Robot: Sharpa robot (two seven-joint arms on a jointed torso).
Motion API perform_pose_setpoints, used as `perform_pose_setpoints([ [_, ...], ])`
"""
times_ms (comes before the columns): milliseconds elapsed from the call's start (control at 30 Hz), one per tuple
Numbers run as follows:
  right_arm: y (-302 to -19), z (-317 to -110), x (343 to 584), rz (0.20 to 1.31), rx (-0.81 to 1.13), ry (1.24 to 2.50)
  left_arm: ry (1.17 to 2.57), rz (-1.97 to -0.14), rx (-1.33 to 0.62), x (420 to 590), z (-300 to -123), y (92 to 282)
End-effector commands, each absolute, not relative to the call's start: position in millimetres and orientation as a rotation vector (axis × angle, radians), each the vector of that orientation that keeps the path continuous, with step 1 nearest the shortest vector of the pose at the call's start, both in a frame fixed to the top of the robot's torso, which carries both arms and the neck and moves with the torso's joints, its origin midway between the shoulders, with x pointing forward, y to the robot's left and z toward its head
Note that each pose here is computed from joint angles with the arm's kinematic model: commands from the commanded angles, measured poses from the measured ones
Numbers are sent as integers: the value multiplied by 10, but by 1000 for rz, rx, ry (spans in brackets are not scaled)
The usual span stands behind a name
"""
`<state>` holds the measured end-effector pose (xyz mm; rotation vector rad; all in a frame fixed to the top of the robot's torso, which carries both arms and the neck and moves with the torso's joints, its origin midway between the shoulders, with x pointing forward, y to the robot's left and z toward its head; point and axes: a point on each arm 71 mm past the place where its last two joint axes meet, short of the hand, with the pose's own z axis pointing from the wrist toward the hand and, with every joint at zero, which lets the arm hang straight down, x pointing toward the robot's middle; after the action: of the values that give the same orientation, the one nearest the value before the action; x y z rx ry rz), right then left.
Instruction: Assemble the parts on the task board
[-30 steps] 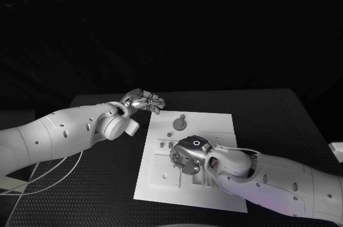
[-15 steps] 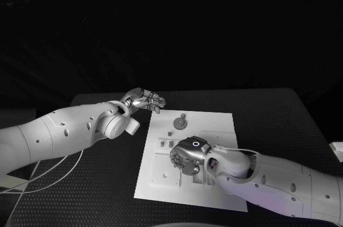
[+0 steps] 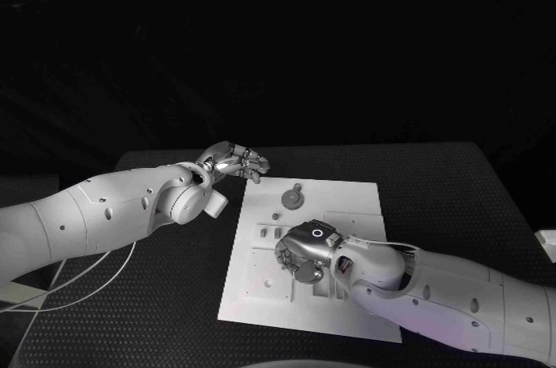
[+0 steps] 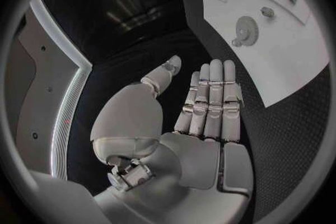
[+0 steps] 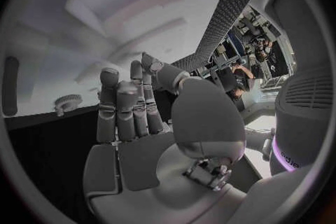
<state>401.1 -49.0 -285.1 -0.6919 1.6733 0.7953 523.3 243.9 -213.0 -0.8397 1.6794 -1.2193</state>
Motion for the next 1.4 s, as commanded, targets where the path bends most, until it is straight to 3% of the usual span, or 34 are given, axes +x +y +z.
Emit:
perform_pose_setpoints([
  [33,-484,-2841,4011,788,-698,1647,1675,-1231,-840,5235,-2117,2422],
  [1400,-437,-2924,3991,743,-770,1711,1676,-1229,-841,5231,-2116,2437],
])
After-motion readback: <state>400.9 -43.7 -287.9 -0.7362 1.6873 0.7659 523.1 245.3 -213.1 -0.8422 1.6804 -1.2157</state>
